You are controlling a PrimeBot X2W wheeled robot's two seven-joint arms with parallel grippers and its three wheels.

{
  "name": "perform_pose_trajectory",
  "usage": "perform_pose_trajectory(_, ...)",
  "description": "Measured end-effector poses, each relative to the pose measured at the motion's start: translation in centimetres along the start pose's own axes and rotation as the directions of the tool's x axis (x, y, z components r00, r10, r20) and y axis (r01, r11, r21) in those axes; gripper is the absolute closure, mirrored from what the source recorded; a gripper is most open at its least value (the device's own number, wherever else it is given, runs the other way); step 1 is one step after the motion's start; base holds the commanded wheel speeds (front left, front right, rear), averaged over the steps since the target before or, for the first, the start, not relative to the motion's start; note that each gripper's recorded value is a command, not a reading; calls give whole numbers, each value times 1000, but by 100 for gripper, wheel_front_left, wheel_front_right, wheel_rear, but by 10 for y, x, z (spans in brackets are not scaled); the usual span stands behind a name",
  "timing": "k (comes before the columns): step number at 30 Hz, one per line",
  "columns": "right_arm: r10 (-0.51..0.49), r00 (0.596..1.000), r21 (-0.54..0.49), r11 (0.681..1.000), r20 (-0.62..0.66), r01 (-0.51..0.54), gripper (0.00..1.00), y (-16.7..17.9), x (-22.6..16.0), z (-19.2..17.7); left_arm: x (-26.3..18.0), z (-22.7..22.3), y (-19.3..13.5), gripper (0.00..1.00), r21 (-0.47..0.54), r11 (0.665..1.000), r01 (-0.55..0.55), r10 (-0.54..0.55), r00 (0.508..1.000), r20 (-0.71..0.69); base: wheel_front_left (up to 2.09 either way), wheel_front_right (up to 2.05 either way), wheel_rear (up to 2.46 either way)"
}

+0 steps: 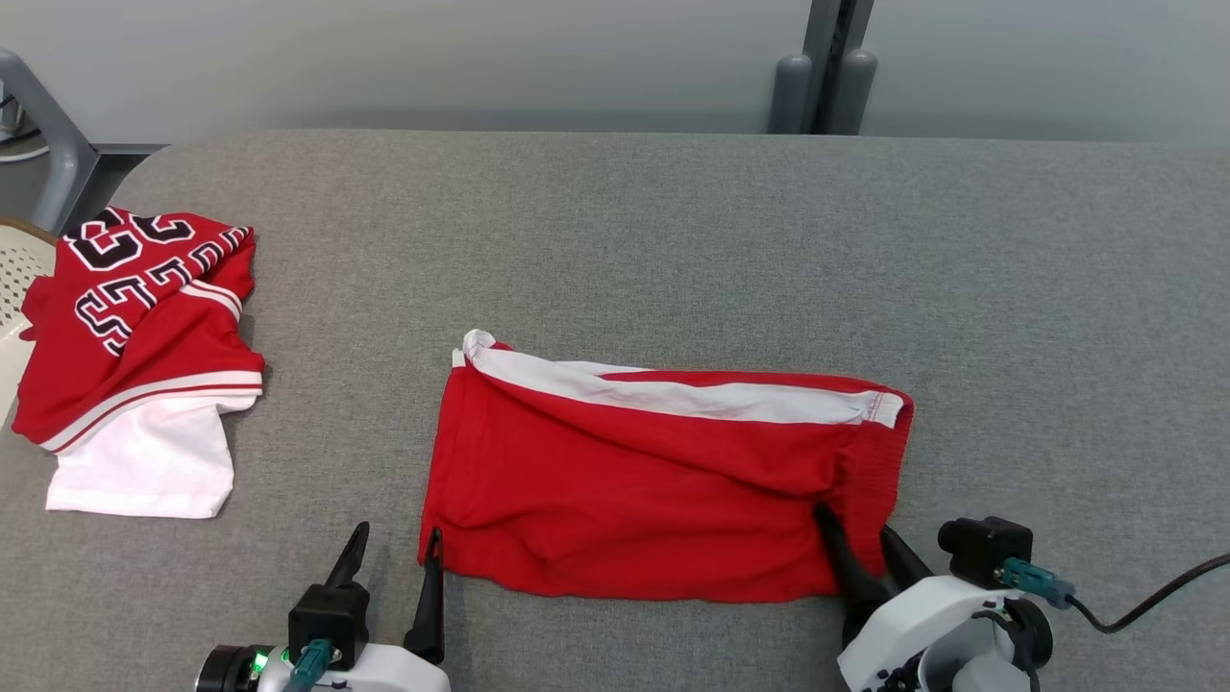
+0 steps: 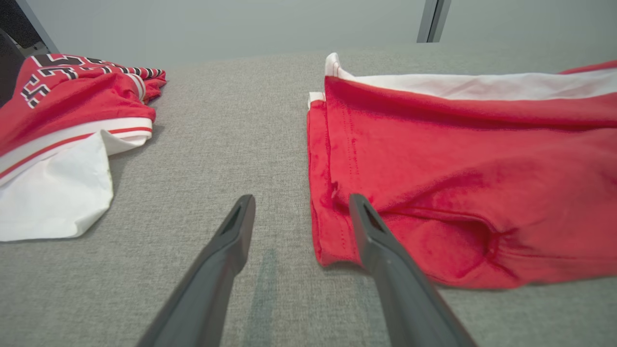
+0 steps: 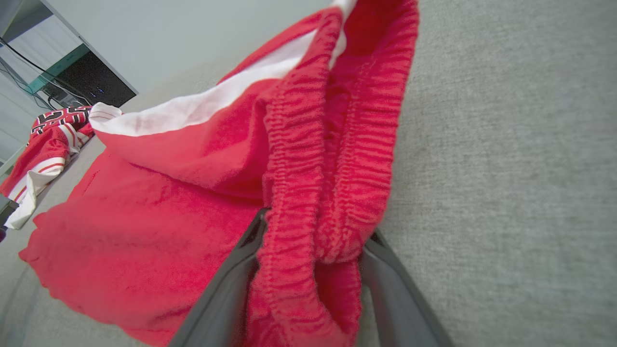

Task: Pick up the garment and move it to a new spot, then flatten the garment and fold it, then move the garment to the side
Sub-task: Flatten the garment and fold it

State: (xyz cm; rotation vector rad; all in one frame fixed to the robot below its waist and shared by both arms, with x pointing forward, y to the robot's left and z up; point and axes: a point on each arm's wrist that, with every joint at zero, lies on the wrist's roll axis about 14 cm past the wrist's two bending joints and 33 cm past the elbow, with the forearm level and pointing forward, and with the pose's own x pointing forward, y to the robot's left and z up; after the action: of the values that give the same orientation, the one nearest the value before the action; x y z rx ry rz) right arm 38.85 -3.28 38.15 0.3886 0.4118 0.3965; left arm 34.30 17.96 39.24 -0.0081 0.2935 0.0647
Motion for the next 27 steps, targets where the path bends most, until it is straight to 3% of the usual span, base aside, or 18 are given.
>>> perform_pose_trajectory(9,-126,987,56,991,99,121,100,-37,-12,28,3,3,-11,0,-9,999,36,-36,999,8,0,0,0)
perform_pose_trajectory(15,-171,972,11,985,159,172,100,-59,-24,49,4,4,-27,0,-11,997,81,-80,997,8,0,0,0)
perform_pose_trajectory(22,-12,972,-69,997,233,29,100,-11,-15,79,3,4,-35,0,-19,994,103,-103,995,10,0,0,0)
perform_pose_trajectory(27,147,971,-126,984,189,-125,100,40,-7,69,-2,4,-34,0,-34,995,96,-96,995,11,0,0,0)
